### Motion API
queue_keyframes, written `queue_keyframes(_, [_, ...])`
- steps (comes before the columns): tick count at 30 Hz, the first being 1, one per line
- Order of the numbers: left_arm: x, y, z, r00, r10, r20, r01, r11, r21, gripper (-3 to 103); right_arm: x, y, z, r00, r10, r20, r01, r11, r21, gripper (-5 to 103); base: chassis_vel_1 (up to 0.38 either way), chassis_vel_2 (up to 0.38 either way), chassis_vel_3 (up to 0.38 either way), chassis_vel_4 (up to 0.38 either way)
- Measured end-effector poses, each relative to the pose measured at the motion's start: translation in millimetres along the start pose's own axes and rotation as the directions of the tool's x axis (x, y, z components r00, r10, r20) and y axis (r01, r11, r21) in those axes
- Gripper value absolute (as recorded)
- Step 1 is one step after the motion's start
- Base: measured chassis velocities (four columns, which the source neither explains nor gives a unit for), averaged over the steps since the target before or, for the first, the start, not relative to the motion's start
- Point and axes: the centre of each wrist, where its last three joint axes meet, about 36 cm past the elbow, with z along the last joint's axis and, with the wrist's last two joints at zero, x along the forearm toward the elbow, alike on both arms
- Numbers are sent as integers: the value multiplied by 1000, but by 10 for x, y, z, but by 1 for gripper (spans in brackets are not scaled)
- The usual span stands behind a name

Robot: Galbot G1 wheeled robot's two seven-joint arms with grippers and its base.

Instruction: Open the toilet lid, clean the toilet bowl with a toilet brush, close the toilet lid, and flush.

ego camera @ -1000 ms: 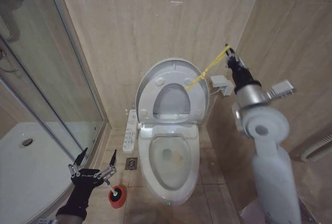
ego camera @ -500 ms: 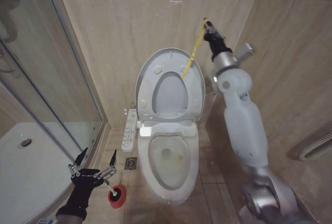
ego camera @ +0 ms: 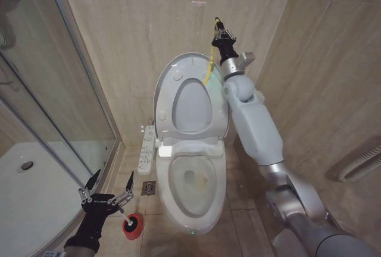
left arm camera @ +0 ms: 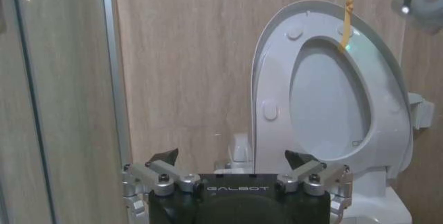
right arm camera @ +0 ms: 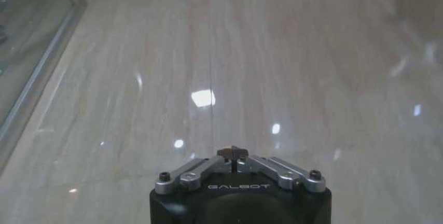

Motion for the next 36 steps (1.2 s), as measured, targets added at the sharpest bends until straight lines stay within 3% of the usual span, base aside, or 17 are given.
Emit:
queue_keyframes(4, [0,0,0,1000,0,0,0,1000,0,100,88,-83,131,1000,16,-15,-15,996,82,0,0,0,0,0])
queue_keyframes(10, [0,0,0,1000,0,0,0,1000,0,100,271,-451,344,999,-2,-52,11,982,188,0,0,0,0,0])
queue_keyframes(15, [0,0,0,1000,0,0,0,1000,0,100,337,-600,431,996,-14,-90,33,978,208,0,0,0,0,0])
queue_keyframes(27, [0,0,0,1000,0,0,0,1000,0,100,422,-612,628,984,-17,-180,64,965,254,0,0,0,0,0])
queue_keyframes(36, [0,0,0,1000,0,0,0,1000,0,100,489,-657,453,981,19,-192,29,969,243,0,0,0,0,0])
